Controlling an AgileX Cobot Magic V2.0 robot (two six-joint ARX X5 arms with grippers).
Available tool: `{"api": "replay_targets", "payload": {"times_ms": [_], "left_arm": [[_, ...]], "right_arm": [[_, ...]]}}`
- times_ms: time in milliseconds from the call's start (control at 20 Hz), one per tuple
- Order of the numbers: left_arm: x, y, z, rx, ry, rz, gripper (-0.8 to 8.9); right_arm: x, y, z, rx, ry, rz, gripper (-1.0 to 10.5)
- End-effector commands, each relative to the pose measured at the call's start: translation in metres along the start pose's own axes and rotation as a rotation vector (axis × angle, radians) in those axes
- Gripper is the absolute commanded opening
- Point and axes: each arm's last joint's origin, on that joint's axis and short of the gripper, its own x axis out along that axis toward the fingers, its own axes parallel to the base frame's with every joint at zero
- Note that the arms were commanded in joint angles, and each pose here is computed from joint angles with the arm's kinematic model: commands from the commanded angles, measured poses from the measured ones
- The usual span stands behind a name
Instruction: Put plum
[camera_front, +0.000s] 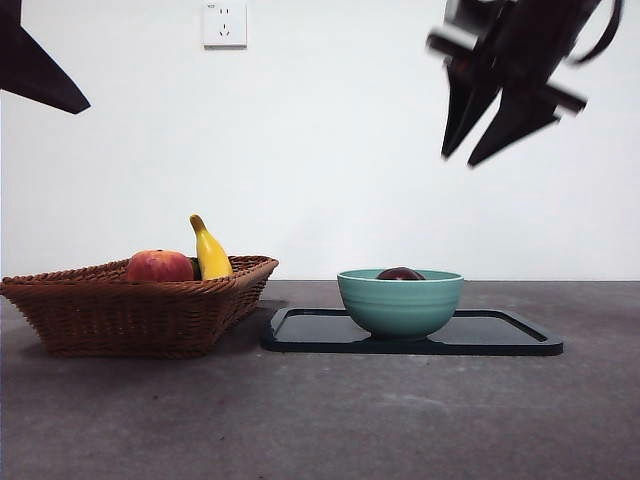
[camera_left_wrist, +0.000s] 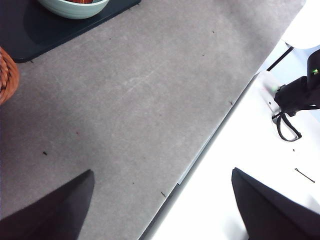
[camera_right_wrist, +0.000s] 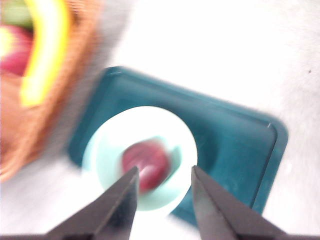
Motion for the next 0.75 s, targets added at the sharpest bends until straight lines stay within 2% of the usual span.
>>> {"api": "replay_targets", "payload": {"times_ms": [50,200,350,650,750], "left_arm": [[0.000,-0.001,0.002,0.014,-0.002,-0.009,4.36],[0.000,-0.001,0.002,0.016,-0.004,-0.009,4.36],[0.000,-0.001,0.002,0.016,-0.005,-0.008,4.36],[0.000,-0.001,0.002,0.018,-0.008,-0.008,4.36],[0.000,-0.001,0.002,0.018,-0.008,-0.009,4.36]], "right_arm": [[-0.034,0.011,0.000,-0.032,-0.044,0.013,1.7],[-0.073,0.020,-0.014,-0.052,-0.086,0.019,1.7],[-0.096,0.028,-0.041,-0.074,-0.116,0.050,1.7],[-0.109,0.035,-0.112,-0.117,-0.099,0.123,1.7],[-0.108,0.035,-0.132,-0.129,-0.082,0.174,1.7]]}}
